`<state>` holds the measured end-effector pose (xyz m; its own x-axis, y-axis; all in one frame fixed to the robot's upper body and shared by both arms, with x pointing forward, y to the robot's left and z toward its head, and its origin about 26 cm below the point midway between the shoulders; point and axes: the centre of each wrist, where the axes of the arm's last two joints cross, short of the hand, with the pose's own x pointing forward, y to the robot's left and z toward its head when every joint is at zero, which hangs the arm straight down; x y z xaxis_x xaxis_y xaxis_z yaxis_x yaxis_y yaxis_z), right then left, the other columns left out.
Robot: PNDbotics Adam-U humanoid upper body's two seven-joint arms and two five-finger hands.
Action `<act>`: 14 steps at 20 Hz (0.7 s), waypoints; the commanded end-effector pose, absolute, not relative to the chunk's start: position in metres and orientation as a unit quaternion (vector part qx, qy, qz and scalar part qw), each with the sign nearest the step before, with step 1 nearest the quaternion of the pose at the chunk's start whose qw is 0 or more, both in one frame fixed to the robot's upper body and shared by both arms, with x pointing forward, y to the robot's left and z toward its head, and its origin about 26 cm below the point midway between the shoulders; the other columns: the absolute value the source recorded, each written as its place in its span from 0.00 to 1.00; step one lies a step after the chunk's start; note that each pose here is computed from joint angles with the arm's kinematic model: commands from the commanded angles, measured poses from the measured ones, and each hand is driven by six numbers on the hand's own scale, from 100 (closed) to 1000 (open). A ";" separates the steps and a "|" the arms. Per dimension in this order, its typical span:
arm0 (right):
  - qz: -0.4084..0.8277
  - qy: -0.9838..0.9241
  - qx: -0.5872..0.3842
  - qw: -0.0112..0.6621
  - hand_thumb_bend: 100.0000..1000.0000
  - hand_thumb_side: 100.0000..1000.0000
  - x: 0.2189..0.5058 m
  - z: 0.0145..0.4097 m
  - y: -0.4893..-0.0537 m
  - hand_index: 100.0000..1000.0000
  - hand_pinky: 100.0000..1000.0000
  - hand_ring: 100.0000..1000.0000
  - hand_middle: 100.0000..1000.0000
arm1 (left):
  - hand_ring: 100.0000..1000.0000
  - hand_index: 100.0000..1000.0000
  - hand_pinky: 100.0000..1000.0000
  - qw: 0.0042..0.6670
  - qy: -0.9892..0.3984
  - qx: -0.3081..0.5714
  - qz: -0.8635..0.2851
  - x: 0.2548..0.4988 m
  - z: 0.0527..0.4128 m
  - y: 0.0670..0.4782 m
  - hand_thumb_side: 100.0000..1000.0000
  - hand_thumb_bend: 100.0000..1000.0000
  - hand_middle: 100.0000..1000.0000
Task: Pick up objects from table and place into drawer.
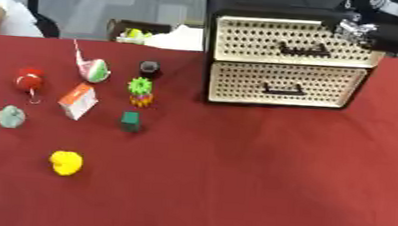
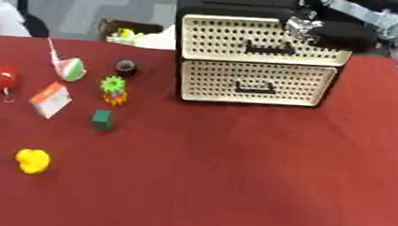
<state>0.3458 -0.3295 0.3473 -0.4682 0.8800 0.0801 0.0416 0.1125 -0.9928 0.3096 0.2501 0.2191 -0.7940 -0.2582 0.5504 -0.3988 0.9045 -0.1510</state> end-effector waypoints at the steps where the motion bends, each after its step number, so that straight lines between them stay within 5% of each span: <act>1: 0.564 -0.651 -0.345 0.373 0.00 1.00 0.338 0.360 -0.328 0.76 0.00 0.00 0.00 | 0.54 0.75 0.41 0.253 -0.943 0.174 0.124 0.307 0.228 0.252 0.80 0.00 0.57; 14: 0.584 -0.637 -0.302 0.403 0.00 1.00 0.346 0.347 -0.325 0.77 0.00 0.00 0.00 | 0.54 0.75 0.41 0.255 -0.943 0.172 0.127 0.307 0.228 0.251 0.80 0.00 0.57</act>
<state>0.3487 -0.3220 0.3387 -0.4932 0.8522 0.1748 -0.1033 0.1421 -0.9844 0.3096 0.2501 0.2191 -0.7934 -0.2579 0.5514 -0.3986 0.9048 -0.1503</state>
